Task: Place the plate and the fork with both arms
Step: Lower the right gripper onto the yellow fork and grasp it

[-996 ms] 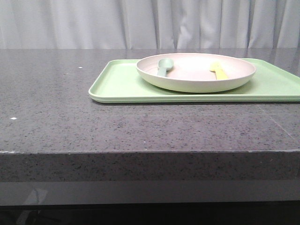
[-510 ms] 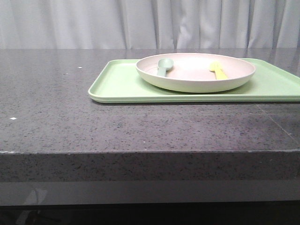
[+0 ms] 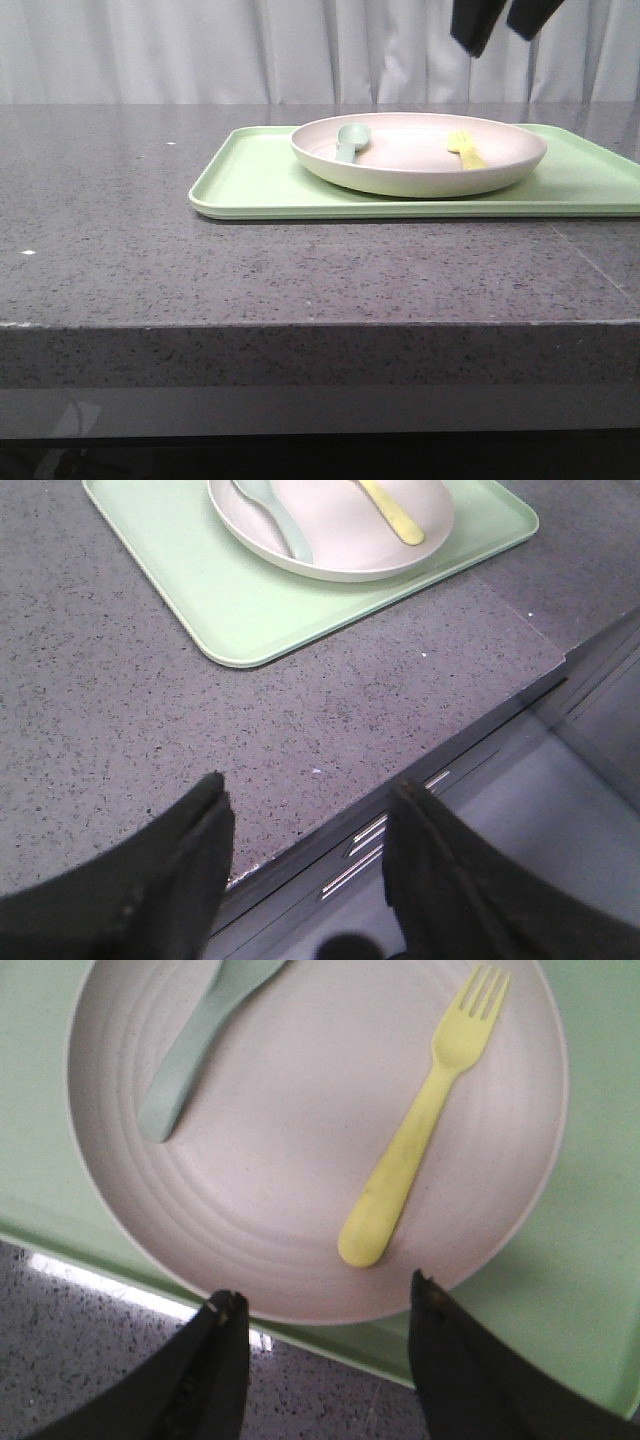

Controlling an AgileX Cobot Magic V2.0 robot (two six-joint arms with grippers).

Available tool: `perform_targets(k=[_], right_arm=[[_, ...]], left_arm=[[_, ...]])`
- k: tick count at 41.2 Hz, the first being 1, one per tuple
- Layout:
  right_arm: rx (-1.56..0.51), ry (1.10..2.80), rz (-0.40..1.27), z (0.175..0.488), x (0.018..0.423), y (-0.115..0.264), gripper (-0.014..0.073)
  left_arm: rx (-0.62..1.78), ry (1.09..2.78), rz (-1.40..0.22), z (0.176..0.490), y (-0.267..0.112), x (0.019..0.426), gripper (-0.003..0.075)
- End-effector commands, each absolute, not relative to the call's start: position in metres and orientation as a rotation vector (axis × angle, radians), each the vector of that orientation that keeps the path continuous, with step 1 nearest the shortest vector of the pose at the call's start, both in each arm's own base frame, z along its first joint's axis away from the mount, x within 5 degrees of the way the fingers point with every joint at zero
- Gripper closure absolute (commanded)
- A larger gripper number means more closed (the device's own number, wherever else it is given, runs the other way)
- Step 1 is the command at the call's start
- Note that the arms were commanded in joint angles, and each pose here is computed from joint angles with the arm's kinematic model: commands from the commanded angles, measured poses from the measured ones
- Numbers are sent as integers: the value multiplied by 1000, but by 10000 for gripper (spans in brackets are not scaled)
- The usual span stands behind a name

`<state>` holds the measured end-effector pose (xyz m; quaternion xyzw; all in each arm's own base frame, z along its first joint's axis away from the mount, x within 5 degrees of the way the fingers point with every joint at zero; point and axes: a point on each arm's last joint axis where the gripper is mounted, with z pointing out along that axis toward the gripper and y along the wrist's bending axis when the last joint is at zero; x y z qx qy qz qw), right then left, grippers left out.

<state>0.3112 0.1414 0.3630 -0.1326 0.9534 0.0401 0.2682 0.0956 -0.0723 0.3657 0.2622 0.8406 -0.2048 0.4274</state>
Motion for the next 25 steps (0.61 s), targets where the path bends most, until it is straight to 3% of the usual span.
perform_targets(k=[1, 15, 25], right_arm=[[-326, 2478, 106, 385, 318, 139, 200], [-170, 2577, 66, 374, 361, 124, 200], [-45, 2628, 204, 359, 389, 116, 200]], left_arm=[[617, 2013, -546, 379, -74, 97, 367], [617, 2013, -546, 379, -74, 97, 367], [617, 2013, -546, 379, -74, 97, 367]])
